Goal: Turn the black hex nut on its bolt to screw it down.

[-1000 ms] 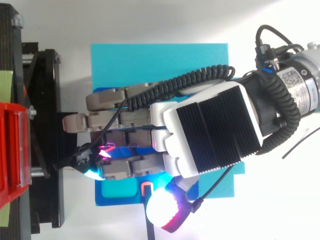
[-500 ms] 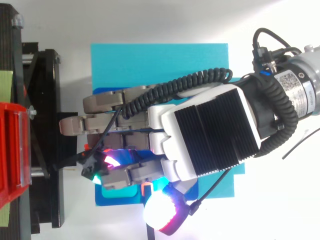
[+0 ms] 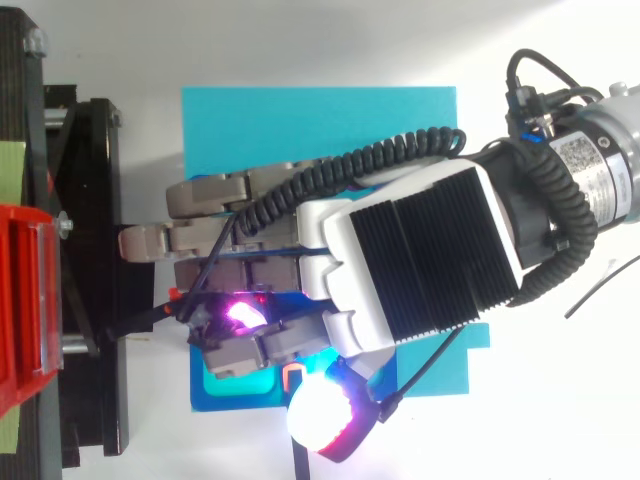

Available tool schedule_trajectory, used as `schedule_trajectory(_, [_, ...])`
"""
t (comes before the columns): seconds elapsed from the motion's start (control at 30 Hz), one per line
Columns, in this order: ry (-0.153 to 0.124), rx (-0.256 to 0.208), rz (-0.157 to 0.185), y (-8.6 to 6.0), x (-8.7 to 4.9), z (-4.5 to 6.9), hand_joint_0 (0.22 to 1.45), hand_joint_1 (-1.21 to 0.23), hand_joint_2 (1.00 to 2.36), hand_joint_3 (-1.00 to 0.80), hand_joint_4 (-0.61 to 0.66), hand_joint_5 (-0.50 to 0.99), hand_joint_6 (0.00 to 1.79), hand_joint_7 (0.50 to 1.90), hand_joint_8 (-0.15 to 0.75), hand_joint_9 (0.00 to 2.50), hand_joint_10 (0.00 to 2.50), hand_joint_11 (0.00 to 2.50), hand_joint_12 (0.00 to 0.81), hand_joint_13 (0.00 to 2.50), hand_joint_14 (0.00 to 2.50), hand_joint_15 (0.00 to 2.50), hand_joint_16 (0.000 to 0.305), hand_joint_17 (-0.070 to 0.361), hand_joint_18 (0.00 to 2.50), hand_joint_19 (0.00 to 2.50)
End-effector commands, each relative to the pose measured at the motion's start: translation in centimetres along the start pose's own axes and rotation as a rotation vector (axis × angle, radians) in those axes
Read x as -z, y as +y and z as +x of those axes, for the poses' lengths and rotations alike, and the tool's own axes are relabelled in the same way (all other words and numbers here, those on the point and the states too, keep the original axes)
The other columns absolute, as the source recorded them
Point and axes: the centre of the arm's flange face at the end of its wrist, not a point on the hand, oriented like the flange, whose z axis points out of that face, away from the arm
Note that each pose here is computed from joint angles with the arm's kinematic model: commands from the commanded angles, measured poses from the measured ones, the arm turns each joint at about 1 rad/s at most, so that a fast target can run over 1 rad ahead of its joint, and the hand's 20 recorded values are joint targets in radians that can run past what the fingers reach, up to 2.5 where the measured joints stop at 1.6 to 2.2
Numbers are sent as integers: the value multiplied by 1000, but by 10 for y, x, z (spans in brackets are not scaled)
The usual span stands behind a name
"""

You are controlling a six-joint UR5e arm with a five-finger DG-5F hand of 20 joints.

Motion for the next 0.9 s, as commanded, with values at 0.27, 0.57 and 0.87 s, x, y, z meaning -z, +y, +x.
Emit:
schedule_trajectory(0.27, [-25,16,4,-15,6,-2,533,-235,1000,-500,16,-25,501,1489,264,755,0,0,339,333,0,0,46,103,357,311])
schedule_trajectory(0.57, [-33,22,13,-28,14,-2,533,-235,1000,-500,14,-27,501,1480,266,753,0,0,339,333,0,0,46,104,361,308])
schedule_trajectory(0.87, [-46,32,4,-45,26,-3,533,-236,1000,-500,27,-30,502,1464,266,756,0,0,340,335,0,0,46,104,356,308])
